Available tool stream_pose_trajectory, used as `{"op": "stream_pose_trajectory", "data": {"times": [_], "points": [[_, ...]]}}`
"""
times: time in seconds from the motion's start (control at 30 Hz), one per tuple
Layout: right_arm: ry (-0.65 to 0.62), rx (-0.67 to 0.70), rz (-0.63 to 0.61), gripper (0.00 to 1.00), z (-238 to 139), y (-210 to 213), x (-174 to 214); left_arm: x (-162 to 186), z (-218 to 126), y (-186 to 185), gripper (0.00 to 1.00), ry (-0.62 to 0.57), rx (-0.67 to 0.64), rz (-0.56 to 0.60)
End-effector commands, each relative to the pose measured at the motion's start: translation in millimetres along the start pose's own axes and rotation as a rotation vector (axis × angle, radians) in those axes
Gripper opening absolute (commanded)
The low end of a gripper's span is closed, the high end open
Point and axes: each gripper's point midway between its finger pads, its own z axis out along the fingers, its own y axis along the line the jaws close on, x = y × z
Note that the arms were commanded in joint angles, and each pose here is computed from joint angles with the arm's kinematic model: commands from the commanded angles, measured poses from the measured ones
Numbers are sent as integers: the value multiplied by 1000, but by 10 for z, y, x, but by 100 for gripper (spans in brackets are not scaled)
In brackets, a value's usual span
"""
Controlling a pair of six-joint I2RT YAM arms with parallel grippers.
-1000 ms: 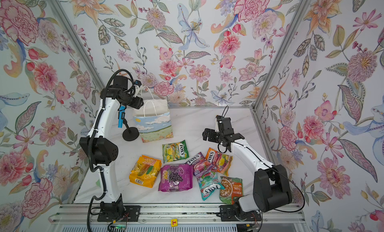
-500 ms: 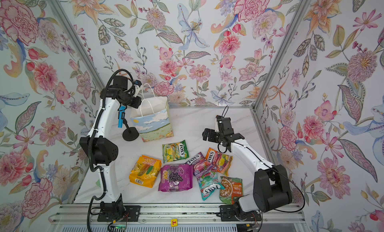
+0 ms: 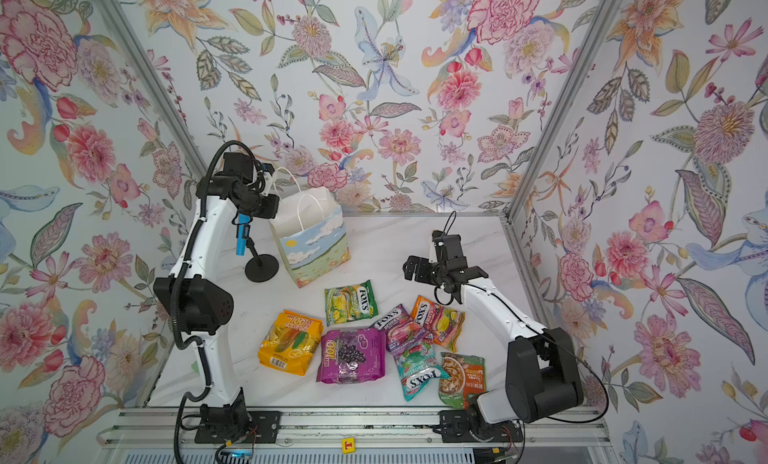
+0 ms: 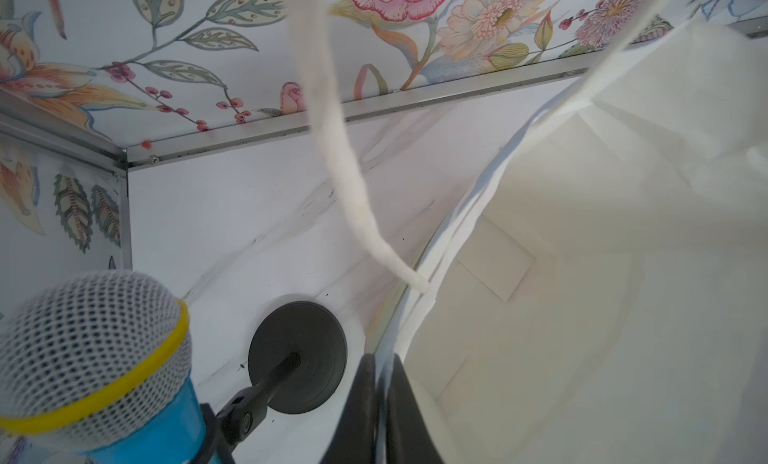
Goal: Place the snacks into the paper bag
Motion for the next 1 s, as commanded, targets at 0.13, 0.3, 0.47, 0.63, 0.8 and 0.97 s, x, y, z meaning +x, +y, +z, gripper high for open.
{"op": "stream_pose_trajectory", "data": {"times": [0.13,0.3,0.47,0.63,0.8,0.97], "points": [[4,-24,-9,99,49,53,21,99,-415,6,25,-53,-55,-98],[6,-25,-12,99,56,40,44,299,-380,-88,32,-65,-17,-130],[2,-31,-15,99,44,56,25,305,-419,-97,47,-84,-15,-122],[-6,-31,-13,99,7,62,9,92,-563,-85,61,-147,-19,-103],[-12,-23,-13,99,-37,54,7,-105,-611,-58,66,-178,-27,-72],[-22,-16,-14,99,-92,53,-11,-185,-495,-50,66,-148,-25,-40]]}}
